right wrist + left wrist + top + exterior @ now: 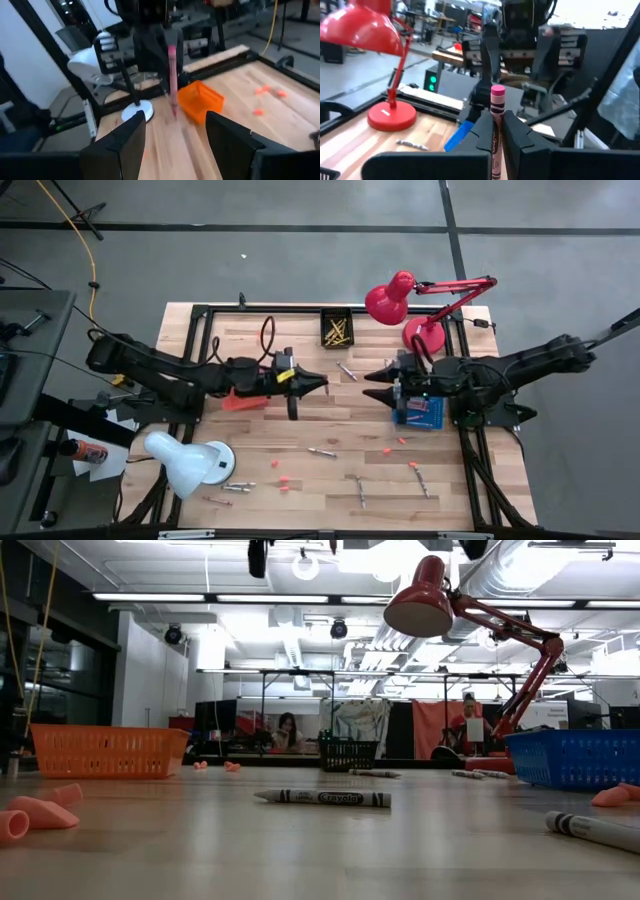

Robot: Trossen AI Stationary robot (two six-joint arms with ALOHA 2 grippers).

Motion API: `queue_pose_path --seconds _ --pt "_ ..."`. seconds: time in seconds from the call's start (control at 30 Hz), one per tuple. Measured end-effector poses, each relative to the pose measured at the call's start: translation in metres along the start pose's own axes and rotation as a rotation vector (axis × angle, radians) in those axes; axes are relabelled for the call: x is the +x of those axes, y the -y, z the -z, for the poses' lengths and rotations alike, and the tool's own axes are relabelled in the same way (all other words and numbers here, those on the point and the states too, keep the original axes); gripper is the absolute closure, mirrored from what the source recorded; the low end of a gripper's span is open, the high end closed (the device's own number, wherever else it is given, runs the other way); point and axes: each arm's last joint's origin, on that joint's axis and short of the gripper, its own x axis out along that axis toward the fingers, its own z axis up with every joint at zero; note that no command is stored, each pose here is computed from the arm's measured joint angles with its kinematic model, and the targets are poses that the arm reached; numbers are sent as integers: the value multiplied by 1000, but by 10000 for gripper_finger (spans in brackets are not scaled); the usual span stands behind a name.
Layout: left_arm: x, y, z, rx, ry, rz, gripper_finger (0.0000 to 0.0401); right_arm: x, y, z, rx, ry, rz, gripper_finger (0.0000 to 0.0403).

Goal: Sort crayons

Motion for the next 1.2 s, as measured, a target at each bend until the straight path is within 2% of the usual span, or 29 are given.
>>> queue_pose_path --seconds 0.17,0.37,0.57,0.67,0.87,1.2 --pt "3 -9 -3 -2 10 32 401 18 2 -1 7 66 32 203" --pt "4 -15 -10 -3 45 74 401 32 8 7 -16 29 82 203" --pt "4 -17 -11 -18 43 93 401 37 8 11 -104 6 86 203" --pt "4 -17 -11 -45 42 92 401 37 8 10 -109 11 83 203" --pt "4 -15 -10 -70 49 60 401 37 8 10 -126 13 74 203" --pt "5 -25 -12 -100 85 -74 401 37 8 10 -169 10 73 203"
